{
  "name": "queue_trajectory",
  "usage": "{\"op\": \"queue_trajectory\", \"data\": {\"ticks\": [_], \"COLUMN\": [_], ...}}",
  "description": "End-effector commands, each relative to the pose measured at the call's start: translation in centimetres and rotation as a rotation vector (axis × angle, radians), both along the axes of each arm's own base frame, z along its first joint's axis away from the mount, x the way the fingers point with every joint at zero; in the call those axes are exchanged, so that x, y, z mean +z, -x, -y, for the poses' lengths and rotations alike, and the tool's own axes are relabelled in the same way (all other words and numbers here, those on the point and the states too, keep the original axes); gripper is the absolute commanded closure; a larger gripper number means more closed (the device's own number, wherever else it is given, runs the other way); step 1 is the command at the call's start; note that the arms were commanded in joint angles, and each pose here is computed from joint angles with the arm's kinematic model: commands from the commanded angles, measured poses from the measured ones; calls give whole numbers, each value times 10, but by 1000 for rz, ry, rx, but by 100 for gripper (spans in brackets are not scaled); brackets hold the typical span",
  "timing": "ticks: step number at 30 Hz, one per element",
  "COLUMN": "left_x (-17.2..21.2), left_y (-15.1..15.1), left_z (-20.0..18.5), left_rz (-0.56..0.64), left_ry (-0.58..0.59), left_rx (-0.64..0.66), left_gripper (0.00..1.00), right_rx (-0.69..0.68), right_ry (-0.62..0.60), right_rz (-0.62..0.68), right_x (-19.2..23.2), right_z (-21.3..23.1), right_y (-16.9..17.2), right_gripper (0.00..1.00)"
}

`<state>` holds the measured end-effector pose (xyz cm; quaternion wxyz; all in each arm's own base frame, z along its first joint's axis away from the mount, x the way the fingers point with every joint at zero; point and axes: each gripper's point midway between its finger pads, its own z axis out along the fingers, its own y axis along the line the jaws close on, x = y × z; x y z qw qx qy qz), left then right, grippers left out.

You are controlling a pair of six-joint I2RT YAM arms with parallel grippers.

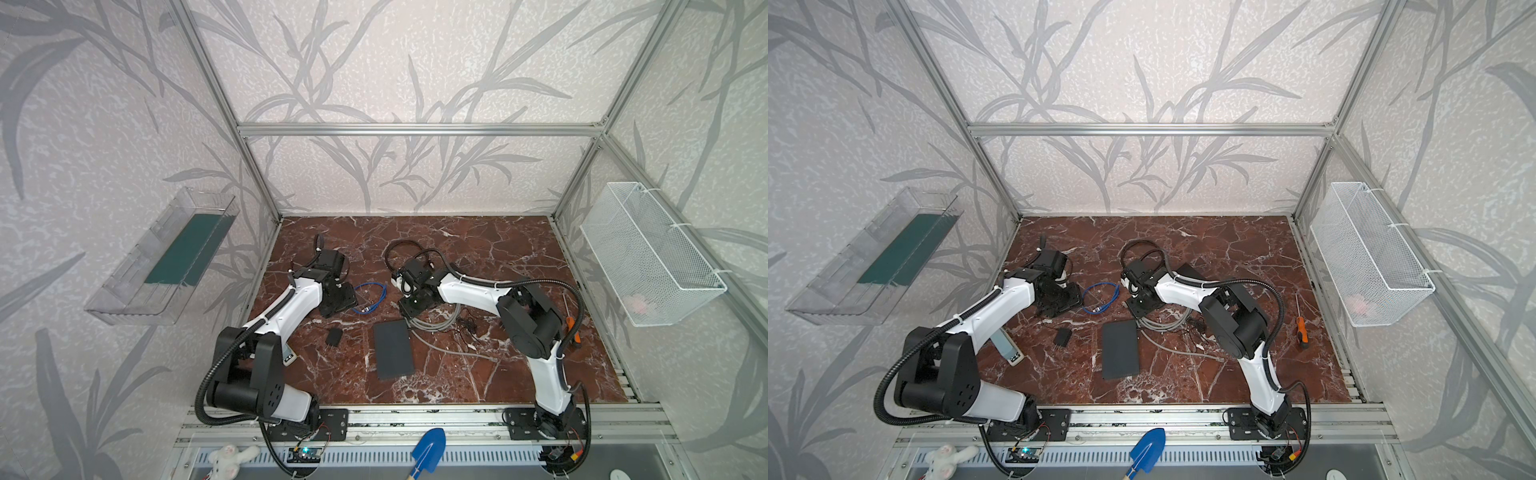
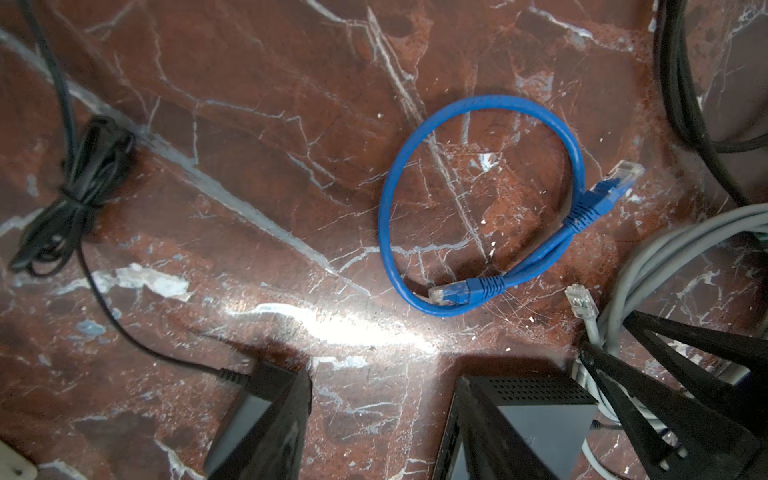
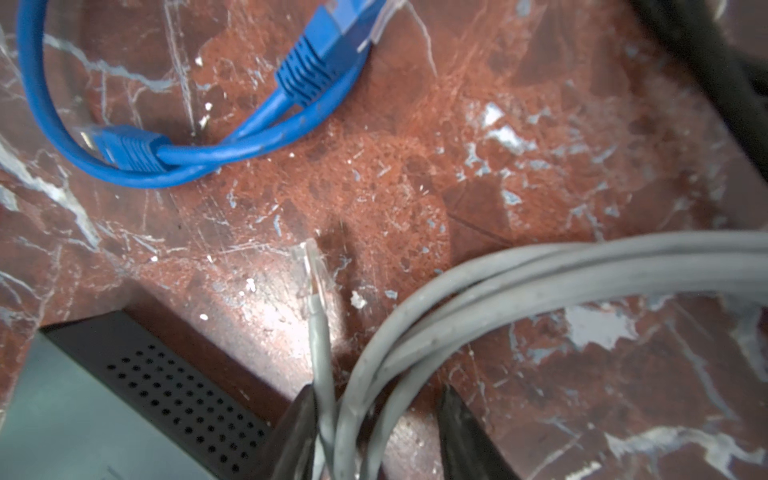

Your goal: Insert the plug into the switch port

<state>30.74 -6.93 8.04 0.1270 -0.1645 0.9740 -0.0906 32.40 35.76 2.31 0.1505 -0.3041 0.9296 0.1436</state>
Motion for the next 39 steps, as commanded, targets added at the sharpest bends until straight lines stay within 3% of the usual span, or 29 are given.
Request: {"op": "queue_trajectory", "data": {"ticks": [1,6,12,19,29,35,39], "left_x": [11,19,-1,-25,-51,-56,-38], "left_y": [-27,-53,-64,-60,-65,-64,-76], "left_z": [5,34,78,101,106,106,104], "left_rz": [86,156,149,92,36,7,63], "left_ry": [-68,-93,34,78,5,-5,-36], "left_rx": [-146,-511,-725,-799,-825,-845,-874], "left_gripper": [41,43,47,52,61,80,90], "right_rx": [-18,-39,-94,-171,-195,-202,-189], "right_ry": [5,-100,-158,-147,-154,-168,-197], "right_rz": [-17,-17,-3,2,-4,2,3], "right_x": [4,42,71,72,74,82,93], "right_z": [5,10,33,62,66,65,60], "right_y": [-1,-4,-8,-12,-14,-19,-22], "right_gripper": [44,36,35,35,37,37,38]}}
